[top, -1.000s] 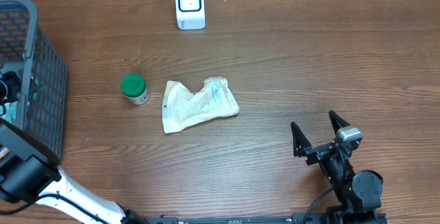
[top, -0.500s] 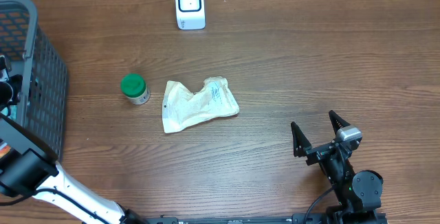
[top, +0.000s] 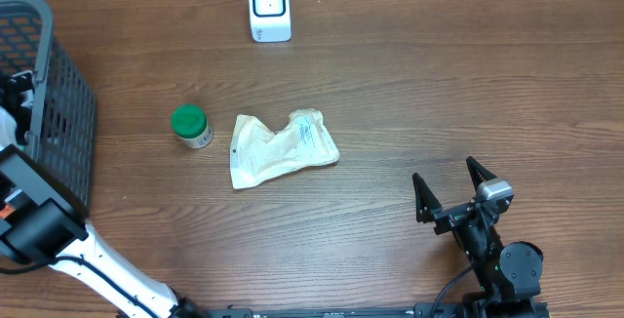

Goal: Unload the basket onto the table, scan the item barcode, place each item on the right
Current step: 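Reach the left gripper into the basket and grasp the teal package, then carry the teal package past the scanner and release it on the table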

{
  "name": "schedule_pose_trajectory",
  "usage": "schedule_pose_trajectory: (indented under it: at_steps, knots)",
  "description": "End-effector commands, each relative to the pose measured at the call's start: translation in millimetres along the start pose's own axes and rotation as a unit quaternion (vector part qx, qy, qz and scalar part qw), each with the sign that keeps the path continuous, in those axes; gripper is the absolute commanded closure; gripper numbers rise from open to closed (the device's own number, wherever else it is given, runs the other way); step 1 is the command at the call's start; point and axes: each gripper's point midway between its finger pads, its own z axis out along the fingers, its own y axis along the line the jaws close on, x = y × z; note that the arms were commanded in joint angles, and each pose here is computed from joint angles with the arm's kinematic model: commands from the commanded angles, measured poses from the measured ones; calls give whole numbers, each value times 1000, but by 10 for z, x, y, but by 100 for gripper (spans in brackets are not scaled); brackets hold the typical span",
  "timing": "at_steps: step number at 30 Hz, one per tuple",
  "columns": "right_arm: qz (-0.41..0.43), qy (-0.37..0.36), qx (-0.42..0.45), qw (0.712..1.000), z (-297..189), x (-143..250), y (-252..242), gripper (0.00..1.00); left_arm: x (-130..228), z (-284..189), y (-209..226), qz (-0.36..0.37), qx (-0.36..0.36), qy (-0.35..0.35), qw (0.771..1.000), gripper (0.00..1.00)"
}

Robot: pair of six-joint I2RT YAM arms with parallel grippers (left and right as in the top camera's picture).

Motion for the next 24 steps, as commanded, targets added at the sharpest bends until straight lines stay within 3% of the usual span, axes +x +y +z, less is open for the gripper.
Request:
schedule_pose_trajectory:
  at_steps: [1,8,11,18,21,24]
  knots:
    - [1,-1,-3,1000,1,20,6,0,73,93,-21,5,2,12,1000,75]
    - [1,-1,-3,1000,1,20,6,0,70,2,50,-6,-17,17,1000,94]
    - [1,-1,-3,1000,1,20,6,0,-83,-190,70,-35,-25,-7,999,95]
    - [1,-1,-3,1000,1,20,6,0,-828,-1456,73,-138,-36,-146,979,96]
    - [1,-1,-3,1000,1,20,6,0,-1083,-2132,-145,-164,13,-214,963,95]
    - [1,-1,-3,1000,1,20,6,0,-1210,-2728,-538,-147,93,-265,948,94]
